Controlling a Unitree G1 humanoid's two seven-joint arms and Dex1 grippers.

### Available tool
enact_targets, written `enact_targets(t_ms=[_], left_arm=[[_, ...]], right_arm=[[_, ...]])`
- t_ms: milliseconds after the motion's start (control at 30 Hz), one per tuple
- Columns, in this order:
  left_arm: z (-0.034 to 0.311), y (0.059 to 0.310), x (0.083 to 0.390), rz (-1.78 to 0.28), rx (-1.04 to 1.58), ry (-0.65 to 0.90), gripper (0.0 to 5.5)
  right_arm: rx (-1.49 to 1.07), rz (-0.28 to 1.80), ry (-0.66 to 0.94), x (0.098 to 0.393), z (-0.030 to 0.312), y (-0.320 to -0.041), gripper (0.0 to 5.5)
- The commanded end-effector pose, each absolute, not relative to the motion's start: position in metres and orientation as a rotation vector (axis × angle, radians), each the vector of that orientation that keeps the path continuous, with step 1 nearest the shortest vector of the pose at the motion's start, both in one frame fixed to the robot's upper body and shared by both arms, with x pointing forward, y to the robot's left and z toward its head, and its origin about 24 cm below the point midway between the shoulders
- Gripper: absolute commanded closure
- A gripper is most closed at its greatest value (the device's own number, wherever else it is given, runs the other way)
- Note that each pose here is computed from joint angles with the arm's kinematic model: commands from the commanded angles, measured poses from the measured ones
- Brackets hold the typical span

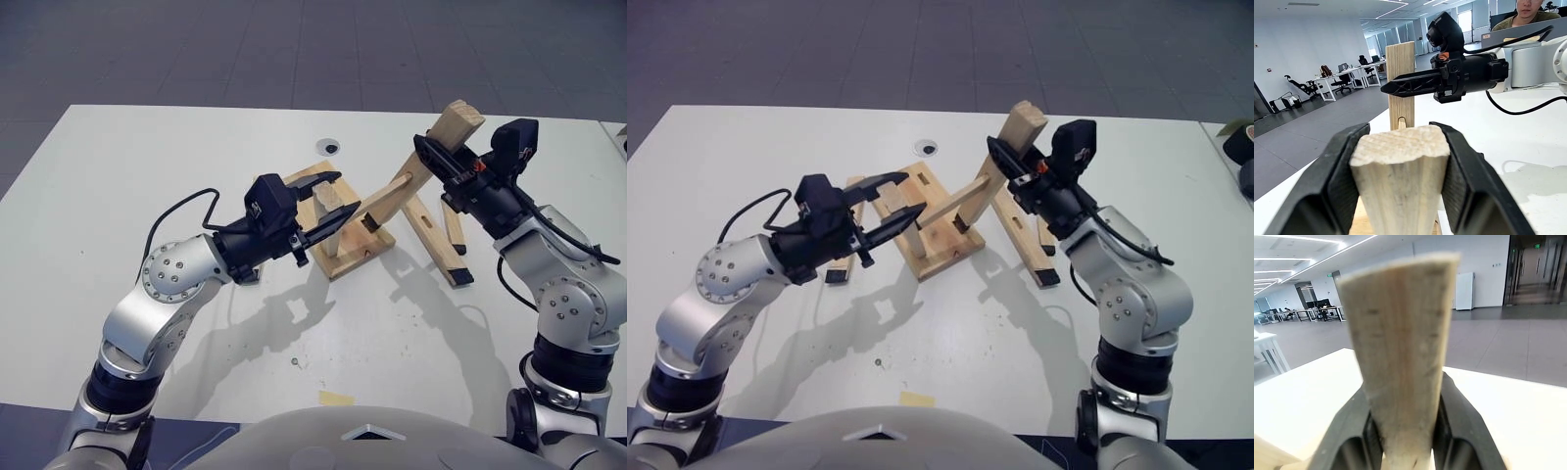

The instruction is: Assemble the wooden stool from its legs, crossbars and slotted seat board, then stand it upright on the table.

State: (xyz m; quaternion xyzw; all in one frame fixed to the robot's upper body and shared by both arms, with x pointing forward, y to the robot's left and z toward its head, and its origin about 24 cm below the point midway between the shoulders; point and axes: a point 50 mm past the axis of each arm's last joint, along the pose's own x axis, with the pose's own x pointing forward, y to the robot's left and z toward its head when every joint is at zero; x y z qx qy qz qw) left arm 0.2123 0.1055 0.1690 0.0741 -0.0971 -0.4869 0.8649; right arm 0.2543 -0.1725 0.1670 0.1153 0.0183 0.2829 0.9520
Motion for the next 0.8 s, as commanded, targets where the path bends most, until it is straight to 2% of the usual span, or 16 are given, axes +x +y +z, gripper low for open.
enact_targets(t_ms=[33,233,533,567,800], left_arm=[[0.14,0.109,0.216,-1.011,0.176,-0.017,3.47],[0.14,0.108,0.216,-1.01,0.183,-0.021,3.47],[0.14,0.108,0.217,-1.002,0.189,-0.029,3.47],[0.142,0.109,0.219,-0.985,0.178,-0.041,3.11],[0.171,0.113,0.231,-0.899,0.015,-0.141,2.05]], right_arm=[[0.273,0.638,0.292,0.247,0.128,-0.157,4.47],[0.077,0.644,0.34,0.245,0.118,-0.157,4.48],[0.1,0.674,0.268,0.255,0.149,-0.164,4.46],[0.106,0.677,0.246,0.256,0.153,-0.163,4.46],[0.125,0.667,0.204,0.257,0.159,-0.159,4.47]])
